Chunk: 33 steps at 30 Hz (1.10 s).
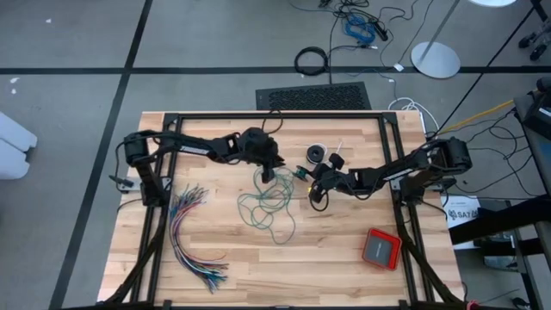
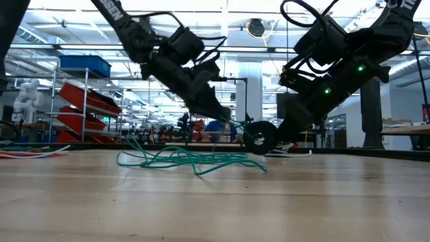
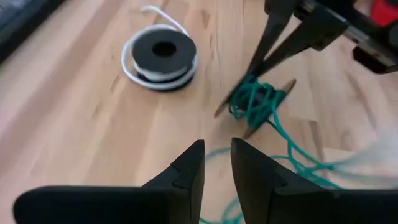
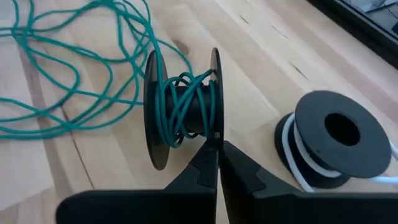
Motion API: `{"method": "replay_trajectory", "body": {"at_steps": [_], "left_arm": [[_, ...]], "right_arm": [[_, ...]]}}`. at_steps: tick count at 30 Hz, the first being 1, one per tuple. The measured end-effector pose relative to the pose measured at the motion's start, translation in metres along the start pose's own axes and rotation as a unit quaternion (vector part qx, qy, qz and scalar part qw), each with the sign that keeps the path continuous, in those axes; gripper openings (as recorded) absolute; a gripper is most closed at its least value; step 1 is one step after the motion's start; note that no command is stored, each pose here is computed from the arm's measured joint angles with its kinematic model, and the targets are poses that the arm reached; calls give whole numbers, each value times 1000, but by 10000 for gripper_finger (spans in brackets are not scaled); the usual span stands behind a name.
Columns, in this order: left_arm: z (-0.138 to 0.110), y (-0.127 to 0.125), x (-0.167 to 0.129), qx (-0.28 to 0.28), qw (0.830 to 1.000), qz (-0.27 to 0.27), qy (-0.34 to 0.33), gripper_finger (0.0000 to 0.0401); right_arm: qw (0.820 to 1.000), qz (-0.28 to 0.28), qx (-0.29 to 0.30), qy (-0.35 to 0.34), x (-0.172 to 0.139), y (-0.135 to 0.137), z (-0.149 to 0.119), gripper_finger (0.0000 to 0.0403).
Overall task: Coil cords
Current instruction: Coil the green wire onto the spool
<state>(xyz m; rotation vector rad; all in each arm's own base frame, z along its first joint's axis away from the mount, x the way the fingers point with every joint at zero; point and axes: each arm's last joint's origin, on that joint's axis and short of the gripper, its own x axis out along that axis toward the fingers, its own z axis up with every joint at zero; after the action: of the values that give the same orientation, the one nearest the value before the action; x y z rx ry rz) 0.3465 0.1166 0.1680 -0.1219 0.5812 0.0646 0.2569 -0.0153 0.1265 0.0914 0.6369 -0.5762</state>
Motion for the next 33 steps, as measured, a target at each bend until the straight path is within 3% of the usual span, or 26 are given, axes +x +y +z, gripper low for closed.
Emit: {"method": "replay_trajectory", "body": {"at_steps": [5,14,24,33], "left_arm": [[-10,-1,12,-32,998,-26,-56,85],[-37,-4,45,-73,995,-42,-58,85],[-33,-7,50,-71,992,-54,-90,85],[-35,-7,51,-71,993,-52,-78,85]], "right_arm": [[1000,13,-1,4,2,0,0,0],[999,41,-8,16,3,0,-1,0],[996,75,-10,45,17,2,-11,0],[996,82,-5,42,26,2,-15,0]]}}
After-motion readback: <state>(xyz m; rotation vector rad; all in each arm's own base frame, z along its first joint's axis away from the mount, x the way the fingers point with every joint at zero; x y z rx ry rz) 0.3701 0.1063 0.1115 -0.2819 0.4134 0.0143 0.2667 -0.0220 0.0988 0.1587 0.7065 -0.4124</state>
